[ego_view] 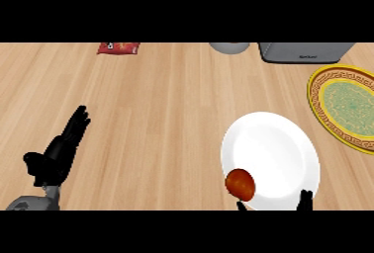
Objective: Pick the tomato from the plate and place it in the plate
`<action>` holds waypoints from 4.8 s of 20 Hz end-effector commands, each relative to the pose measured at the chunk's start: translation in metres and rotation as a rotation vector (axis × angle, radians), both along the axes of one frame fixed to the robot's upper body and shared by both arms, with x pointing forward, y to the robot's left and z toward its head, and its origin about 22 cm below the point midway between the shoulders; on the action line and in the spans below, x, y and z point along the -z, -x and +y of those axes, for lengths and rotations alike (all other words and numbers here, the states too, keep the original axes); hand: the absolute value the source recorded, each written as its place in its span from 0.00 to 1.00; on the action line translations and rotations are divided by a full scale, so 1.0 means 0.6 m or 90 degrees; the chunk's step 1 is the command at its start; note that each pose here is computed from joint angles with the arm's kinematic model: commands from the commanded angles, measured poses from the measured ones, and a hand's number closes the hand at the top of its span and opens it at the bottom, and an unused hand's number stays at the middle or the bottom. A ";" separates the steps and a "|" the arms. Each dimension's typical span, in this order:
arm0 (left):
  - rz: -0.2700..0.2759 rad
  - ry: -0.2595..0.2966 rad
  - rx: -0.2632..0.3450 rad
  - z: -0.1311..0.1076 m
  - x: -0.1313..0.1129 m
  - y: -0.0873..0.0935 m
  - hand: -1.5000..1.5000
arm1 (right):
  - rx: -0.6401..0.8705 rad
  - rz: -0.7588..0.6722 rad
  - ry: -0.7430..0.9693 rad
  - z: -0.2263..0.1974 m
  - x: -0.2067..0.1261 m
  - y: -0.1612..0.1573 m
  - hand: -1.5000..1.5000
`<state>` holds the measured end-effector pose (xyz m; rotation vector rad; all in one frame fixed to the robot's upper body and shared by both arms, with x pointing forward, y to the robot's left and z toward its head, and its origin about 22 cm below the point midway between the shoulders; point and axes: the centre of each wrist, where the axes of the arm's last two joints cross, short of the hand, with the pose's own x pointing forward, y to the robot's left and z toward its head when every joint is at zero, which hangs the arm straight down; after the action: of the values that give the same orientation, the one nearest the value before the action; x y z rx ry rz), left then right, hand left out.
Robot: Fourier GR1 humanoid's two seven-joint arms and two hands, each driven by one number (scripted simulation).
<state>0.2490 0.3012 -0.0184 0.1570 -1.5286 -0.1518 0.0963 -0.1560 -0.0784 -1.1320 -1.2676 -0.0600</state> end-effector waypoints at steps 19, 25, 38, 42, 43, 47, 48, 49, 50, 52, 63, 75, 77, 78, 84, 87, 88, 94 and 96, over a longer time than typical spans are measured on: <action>0.002 0.000 -0.004 0.001 0.005 -0.025 0.50 | 0.043 0.275 0.028 0.038 -0.156 -0.135 0.00; 0.005 0.004 -0.005 0.031 0.020 0.005 0.50 | 0.074 0.308 0.037 0.030 -0.093 -0.155 0.00; 0.004 0.001 -0.005 -0.005 0.005 0.002 0.50 | -0.024 0.294 0.046 0.023 -0.076 -0.200 1.00; 0.003 0.005 -0.005 -0.005 0.034 -0.009 0.50 | -0.016 0.281 0.092 0.009 -0.089 -0.174 1.00; 0.010 -0.004 -0.007 -0.010 0.021 0.021 0.50 | -0.032 0.289 0.091 -0.104 -0.082 -0.151 1.00; 0.013 0.007 -0.029 0.009 0.013 0.005 0.50 | -0.039 0.379 0.166 -0.267 -0.087 -0.109 1.00; 0.012 0.008 -0.029 0.017 0.014 0.010 0.50 | -0.028 0.394 0.173 -0.294 -0.090 -0.105 1.00; 0.014 0.011 -0.030 0.010 0.020 0.012 0.50 | -0.035 0.391 0.201 -0.327 -0.104 -0.104 1.00; 0.003 0.007 -0.040 0.019 0.011 0.006 0.50 | -0.033 0.377 0.224 -0.361 -0.124 -0.107 1.00; 0.010 0.000 -0.042 0.026 0.014 0.012 0.50 | -0.047 0.352 0.251 -0.418 -0.154 -0.103 1.00; 0.011 0.002 -0.035 0.013 0.005 -0.003 0.50 | -0.138 0.177 0.286 -0.671 -0.328 -0.030 1.00; 0.011 0.004 0.003 0.028 0.012 -0.002 0.50 | -0.136 0.029 0.266 -0.764 -0.397 -0.056 1.00; 0.006 0.010 0.001 -0.004 0.000 -0.010 0.50 | -0.127 0.024 0.279 -0.737 -0.391 -0.094 1.00; 0.002 0.008 -0.002 -0.012 -0.008 -0.022 0.50 | -0.147 0.030 0.278 -0.757 -0.393 -0.092 1.00; -0.004 0.013 0.020 0.015 -0.004 -0.030 0.50 | -0.197 0.050 0.263 -0.711 -0.405 -0.195 1.00; 0.002 -0.002 0.013 -0.001 0.008 -0.009 0.50 | -0.217 0.054 0.226 -0.656 -0.374 -0.254 1.00; 0.001 0.006 0.005 0.000 -0.008 -0.031 0.50 | -0.229 0.064 0.235 -0.658 -0.369 -0.258 1.00; 0.015 0.009 0.013 0.000 -0.010 -0.022 0.50 | -0.242 0.056 0.216 -0.609 -0.320 -0.327 1.00; -0.001 0.002 0.001 -0.005 0.002 0.000 0.50 | -0.247 0.062 0.220 -0.590 -0.350 -0.357 1.00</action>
<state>0.2571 0.2989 -0.0192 0.1409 -1.5261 -0.1519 0.2838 -0.5299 0.1332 -1.1555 -1.4245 0.4959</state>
